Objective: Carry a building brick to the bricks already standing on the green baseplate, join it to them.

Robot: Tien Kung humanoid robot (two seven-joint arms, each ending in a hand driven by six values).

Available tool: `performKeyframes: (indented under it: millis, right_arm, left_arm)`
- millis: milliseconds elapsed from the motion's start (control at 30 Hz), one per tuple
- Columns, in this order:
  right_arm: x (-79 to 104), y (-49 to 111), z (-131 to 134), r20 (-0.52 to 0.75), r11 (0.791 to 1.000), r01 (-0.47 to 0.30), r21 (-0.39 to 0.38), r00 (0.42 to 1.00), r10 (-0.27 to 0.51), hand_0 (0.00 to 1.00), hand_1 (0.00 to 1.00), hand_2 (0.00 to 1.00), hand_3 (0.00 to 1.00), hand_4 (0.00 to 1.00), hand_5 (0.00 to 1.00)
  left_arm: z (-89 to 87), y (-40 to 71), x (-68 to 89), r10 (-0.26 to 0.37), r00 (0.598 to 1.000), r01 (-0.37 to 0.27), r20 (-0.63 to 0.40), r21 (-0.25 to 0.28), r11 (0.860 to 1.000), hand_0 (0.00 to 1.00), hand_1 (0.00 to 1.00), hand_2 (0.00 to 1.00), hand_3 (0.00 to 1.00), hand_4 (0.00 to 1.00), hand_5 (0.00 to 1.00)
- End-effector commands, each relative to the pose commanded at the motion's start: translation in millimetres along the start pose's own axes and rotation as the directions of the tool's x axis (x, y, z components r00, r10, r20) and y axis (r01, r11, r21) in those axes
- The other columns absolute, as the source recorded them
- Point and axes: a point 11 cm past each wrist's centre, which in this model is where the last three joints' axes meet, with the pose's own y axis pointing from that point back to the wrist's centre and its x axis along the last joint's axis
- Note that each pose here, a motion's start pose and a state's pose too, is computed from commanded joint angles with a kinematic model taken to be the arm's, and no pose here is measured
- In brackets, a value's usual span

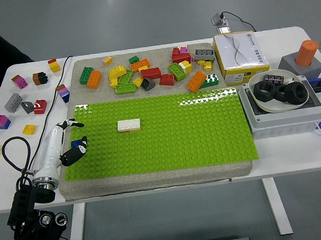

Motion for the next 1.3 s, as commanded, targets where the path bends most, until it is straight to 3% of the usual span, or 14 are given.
performKeyframes:
  millis: [33, 400, 433, 600, 633, 800, 833, 1300]
  right_arm:
    - [0.1, 0.0, -0.1, 0.000, 1.000, 0.000, 0.000, 1.000, 0.000, 0.636, 0.621, 0.637, 0.726, 0.801, 0.998]
    - [0.2, 0.1, -0.1, -0.001, 1.000, 0.000, 0.000, 1.000, 0.000, 0.637, 0.620, 0.636, 0.726, 0.801, 0.998]
    - [0.3, 0.1, -0.1, -0.001, 1.000, 0.000, 0.000, 1.000, 0.000, 0.637, 0.621, 0.636, 0.726, 0.801, 0.998]
    - [0.7, 0.1, 0.1, -0.001, 1.000, -0.001, -0.001, 1.000, 0.001, 0.637, 0.621, 0.636, 0.726, 0.801, 0.998]
    - [0.7, 0.1, 0.1, -0.002, 1.000, -0.001, -0.001, 1.000, 0.001, 0.637, 0.620, 0.636, 0.725, 0.801, 0.998]
    - [0.9, 0.1, -0.1, -0.002, 1.000, -0.002, -0.001, 1.000, 0.002, 0.637, 0.620, 0.636, 0.725, 0.801, 0.998]
    - [0.8, 0.1, -0.2, -0.002, 1.000, -0.002, -0.001, 1.000, 0.002, 0.637, 0.620, 0.636, 0.725, 0.801, 0.998]
    - [0.6, -0.1, 0.9, -0.001, 1.000, -0.001, -0.003, 1.000, 0.001, 0.635, 0.621, 0.636, 0.725, 0.802, 0.998]
  left_arm:
    - [-1.7, 0.0, 0.3, 0.001, 1.000, -0.001, 0.005, 0.010, 1.000, 0.909, 0.880, 0.849, 0.586, 0.442, 0.002]
    - [-4.2, -0.2, 1.2, 0.002, 1.000, -0.002, 0.014, 0.027, 1.000, 0.909, 0.881, 0.853, 0.588, 0.411, 0.002]
    - [-4.1, -0.2, 1.2, 0.001, 1.000, -0.002, 0.014, 0.027, 1.000, 0.909, 0.882, 0.856, 0.613, 0.457, 0.002]
    - [-4.1, -1.2, 1.5, -0.022, 1.000, 0.021, 0.017, 0.020, 1.000, 0.909, 0.882, 0.856, 0.613, 0.457, 0.002]
    - [-4.1, -1.4, 1.3, -0.029, 0.999, 0.028, 0.018, 0.017, 0.999, 0.925, 0.901, 0.905, 0.838, 0.698, 0.028]
    - [-3.7, -1.9, 0.3, -0.048, 0.999, 0.048, 0.021, 0.004, 0.999, 0.925, 0.901, 0.905, 0.838, 0.698, 0.028]
    - [-3.9, -2.0, 0.1, -0.050, 0.999, 0.050, 0.022, 0.003, 0.999, 0.934, 0.916, 0.926, 0.919, 0.928, 0.222]
    - [-6.2, -2.3, 1.3, -0.075, 0.997, 0.074, 0.015, 0.006, 0.997, 0.942, 0.932, 0.937, 0.909, 0.974, 0.285]
